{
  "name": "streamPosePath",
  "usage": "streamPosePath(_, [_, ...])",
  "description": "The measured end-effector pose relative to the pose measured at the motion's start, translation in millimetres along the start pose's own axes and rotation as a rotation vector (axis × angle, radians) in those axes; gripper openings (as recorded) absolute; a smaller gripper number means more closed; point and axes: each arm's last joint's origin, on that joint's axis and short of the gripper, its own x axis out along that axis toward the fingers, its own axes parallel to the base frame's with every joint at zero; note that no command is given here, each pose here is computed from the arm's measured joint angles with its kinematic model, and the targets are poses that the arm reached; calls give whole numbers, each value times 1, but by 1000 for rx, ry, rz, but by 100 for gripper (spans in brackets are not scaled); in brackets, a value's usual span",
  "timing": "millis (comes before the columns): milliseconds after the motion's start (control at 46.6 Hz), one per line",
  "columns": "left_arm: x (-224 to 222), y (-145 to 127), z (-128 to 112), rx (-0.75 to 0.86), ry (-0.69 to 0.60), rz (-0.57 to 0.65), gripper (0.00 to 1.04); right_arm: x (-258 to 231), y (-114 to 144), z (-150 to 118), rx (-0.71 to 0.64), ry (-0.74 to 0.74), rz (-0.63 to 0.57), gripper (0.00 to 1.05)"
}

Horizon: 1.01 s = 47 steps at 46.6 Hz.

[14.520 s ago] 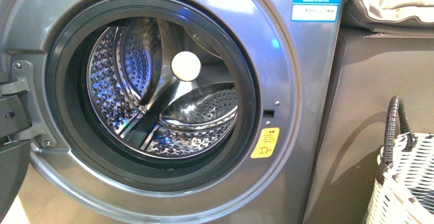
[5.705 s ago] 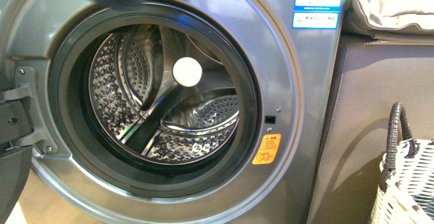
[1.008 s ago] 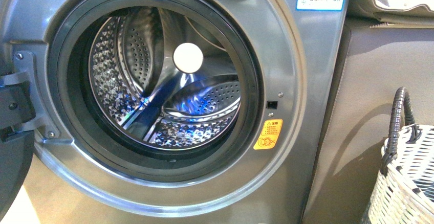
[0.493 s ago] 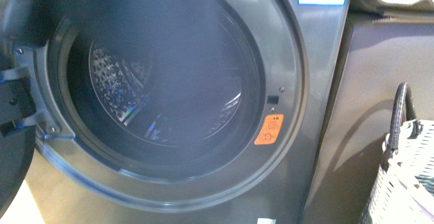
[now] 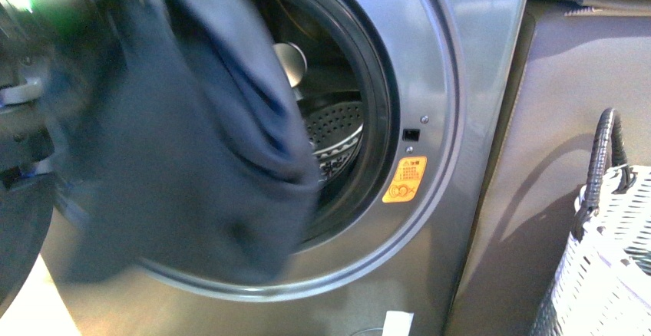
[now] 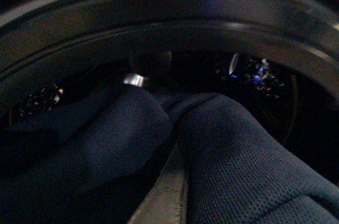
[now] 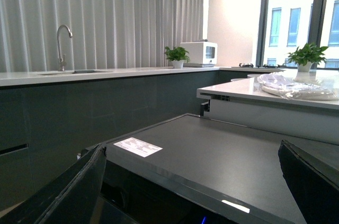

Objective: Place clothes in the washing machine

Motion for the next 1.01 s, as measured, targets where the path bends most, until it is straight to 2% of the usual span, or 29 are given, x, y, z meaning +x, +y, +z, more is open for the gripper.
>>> streamPosePath(322, [42,-2,-18,13,8,30,6,0,0,0,0,0,0,97])
streamPosePath(536, [79,-8,-42,54,8,89,6,0,0,0,0,0,0,97])
streamPosePath(772, [108,6,-63,98,-11,193,6,0,0,0,0,0,0,97])
streamPosePath(1008, [133,21,-67,143,-10,232,6,0,0,0,0,-1,0,97])
